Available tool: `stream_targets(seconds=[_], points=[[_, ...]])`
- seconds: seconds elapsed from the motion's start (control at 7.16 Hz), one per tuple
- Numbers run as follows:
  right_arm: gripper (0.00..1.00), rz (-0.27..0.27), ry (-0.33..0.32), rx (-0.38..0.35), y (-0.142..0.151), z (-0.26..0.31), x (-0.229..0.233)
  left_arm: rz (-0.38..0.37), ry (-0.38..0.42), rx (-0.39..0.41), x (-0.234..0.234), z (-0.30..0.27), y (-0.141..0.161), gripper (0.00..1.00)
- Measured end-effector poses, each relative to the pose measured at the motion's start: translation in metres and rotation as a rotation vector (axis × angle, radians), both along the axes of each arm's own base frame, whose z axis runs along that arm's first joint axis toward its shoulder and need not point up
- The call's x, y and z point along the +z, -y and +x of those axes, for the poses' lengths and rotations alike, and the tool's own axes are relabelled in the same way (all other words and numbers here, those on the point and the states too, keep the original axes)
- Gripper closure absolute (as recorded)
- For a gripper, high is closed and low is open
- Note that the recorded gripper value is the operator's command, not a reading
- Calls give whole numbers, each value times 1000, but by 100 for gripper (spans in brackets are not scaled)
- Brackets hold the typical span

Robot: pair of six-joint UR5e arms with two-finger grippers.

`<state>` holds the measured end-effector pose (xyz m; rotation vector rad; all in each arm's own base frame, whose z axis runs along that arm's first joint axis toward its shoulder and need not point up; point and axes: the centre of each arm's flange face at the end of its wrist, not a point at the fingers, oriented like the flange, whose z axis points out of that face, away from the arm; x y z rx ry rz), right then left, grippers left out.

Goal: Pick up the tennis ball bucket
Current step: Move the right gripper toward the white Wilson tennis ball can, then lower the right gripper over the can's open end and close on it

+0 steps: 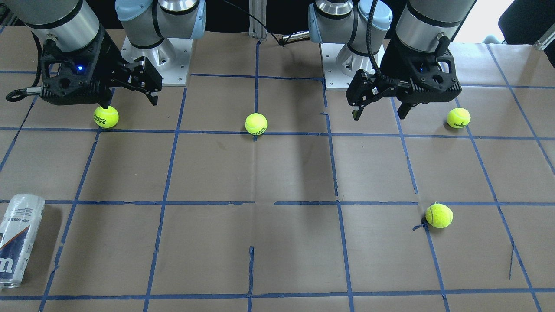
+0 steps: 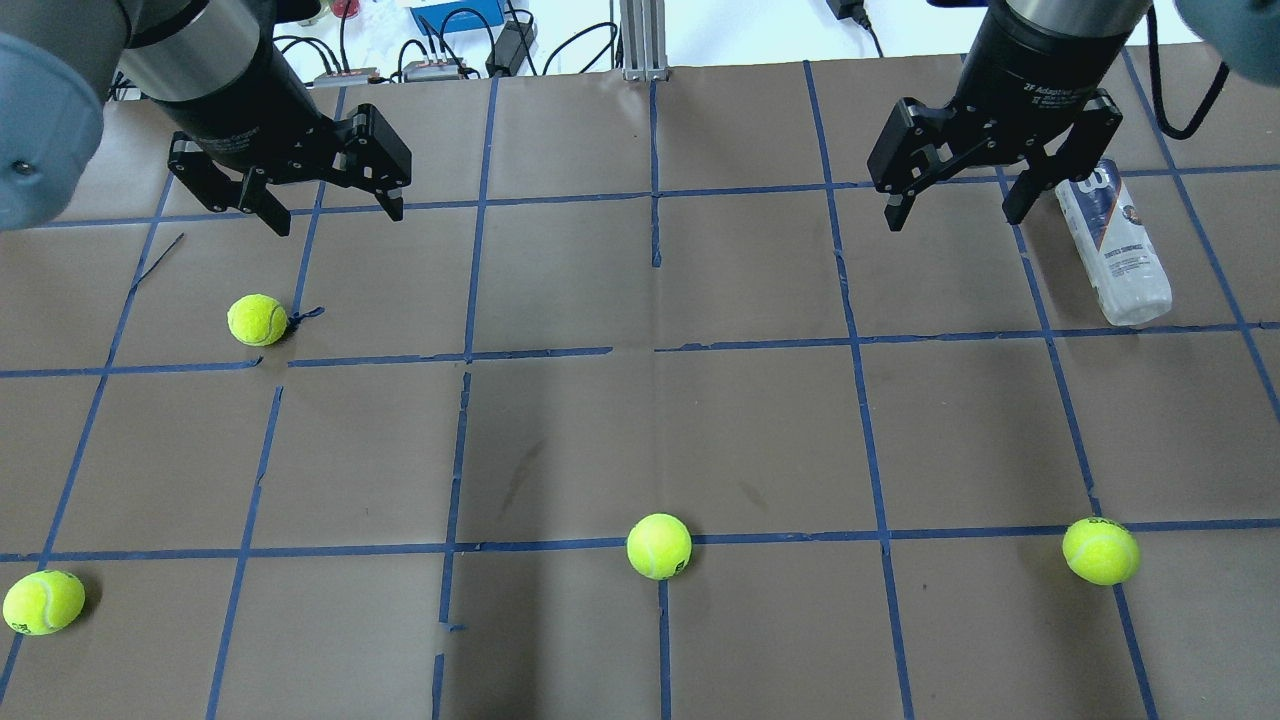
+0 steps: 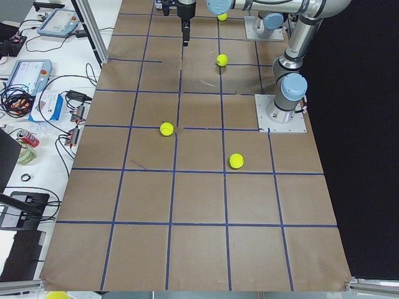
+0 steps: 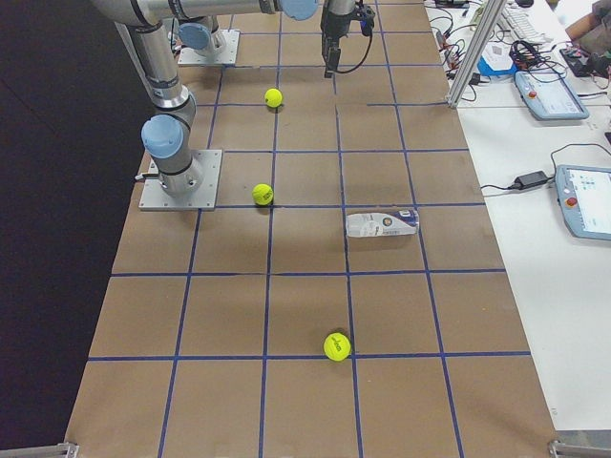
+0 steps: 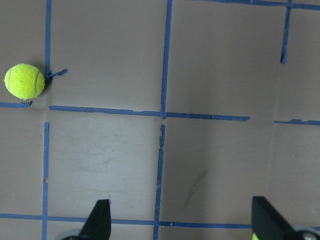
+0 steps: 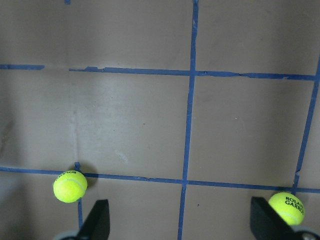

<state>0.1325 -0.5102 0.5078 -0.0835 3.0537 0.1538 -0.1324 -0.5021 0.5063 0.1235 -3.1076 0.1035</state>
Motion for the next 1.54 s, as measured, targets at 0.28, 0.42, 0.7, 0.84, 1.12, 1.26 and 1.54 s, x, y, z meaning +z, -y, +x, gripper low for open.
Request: stream_targets(seconds=[0.28,0.42,0.7,0.84,1.12,1.26,1.54], points=[[0,-2,-47,-11,32,-13,-5,-1,-1,0,0,0,1,0],[0,5,-79,-39,65,-31,-14,-1,-2,0,-1,0,2,0],[0,29,-152,-137,137,-112,-55,-2,-2,0,-1,0,3,0],[0,-3,-208,-163,164,-153,-75,-4,-2,0,0,0,4,0],[0,-74,-271,-177,206,-218,-124,-5,-3,0,1,0,3,0],[0,-78,-277,-175,218,-244,-154,-6,-3,1,1,0,3,0],[0,-104,-287,-158,236,-283,-203,-5,-3,2,1,1,2,0]])
